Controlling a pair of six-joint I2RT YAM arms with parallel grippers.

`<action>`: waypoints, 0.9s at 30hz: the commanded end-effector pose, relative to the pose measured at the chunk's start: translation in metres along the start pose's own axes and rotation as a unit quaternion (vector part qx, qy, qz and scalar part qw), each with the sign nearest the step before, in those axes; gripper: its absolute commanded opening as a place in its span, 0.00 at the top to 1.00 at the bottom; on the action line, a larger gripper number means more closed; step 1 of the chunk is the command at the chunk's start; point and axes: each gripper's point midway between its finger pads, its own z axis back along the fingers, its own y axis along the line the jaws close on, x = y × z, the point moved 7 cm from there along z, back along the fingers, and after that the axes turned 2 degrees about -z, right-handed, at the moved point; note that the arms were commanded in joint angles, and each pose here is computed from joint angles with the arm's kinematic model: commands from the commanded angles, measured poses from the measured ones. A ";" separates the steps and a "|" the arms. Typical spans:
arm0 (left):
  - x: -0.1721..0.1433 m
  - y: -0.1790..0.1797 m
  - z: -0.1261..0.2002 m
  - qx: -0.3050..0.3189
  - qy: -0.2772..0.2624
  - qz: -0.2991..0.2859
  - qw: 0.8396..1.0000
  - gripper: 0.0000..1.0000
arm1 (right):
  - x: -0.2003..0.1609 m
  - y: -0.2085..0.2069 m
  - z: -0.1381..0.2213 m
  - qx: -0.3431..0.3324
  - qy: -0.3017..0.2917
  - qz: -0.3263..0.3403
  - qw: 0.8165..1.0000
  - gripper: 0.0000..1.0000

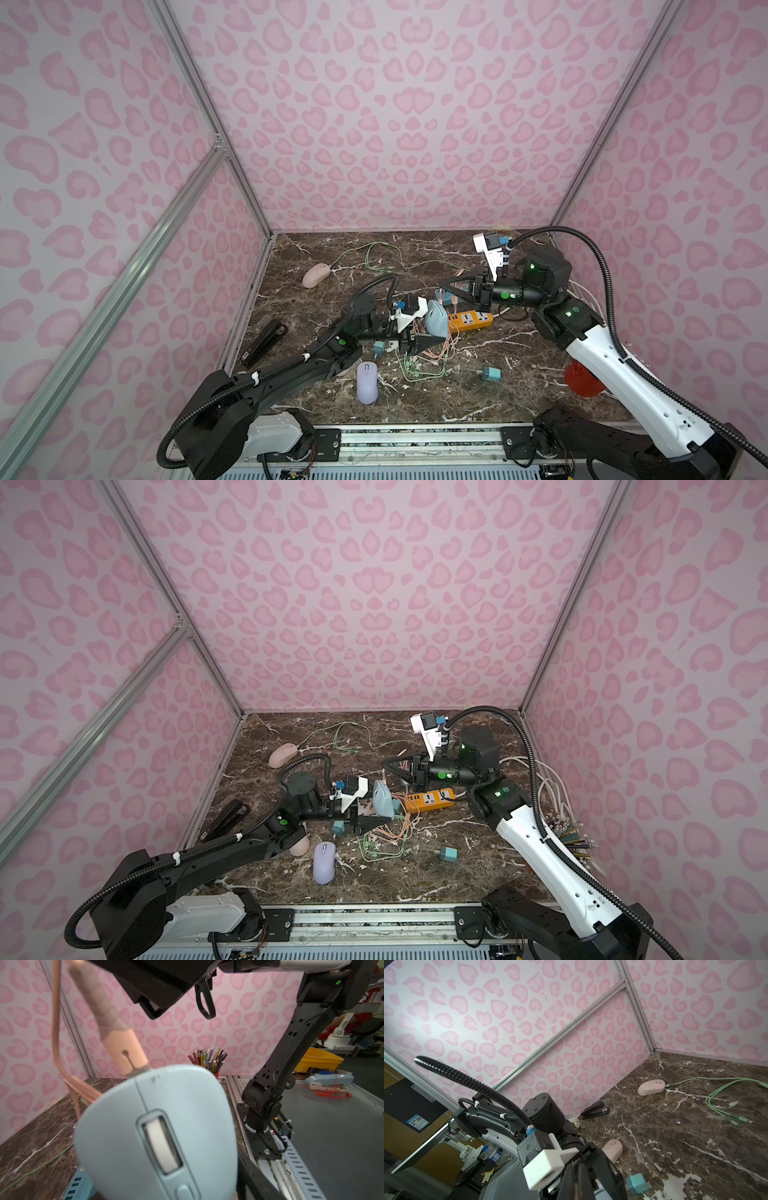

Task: Unplug the wireless mouse
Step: Pick up the mouse from the center of the board.

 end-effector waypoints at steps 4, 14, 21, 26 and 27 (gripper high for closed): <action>0.013 0.001 0.006 -0.007 -0.024 -0.010 1.000 0.06 | 0.000 -0.001 -0.001 -0.005 0.006 0.019 1.000 1.00; 0.005 0.007 0.011 0.015 -0.014 0.007 1.000 0.02 | 0.009 0.010 -0.001 0.020 0.013 0.042 0.999 1.00; 0.003 0.009 0.012 0.013 -0.018 0.016 1.000 0.03 | 0.008 0.019 -0.006 0.100 0.040 0.038 0.993 1.00; 0.006 0.006 0.013 0.000 -0.023 0.013 1.000 0.14 | 0.010 0.015 -0.008 0.104 0.042 0.044 0.993 1.00; 0.006 0.005 0.013 -0.005 -0.025 0.014 1.000 0.21 | 0.011 0.011 -0.009 0.096 0.041 0.046 0.993 1.00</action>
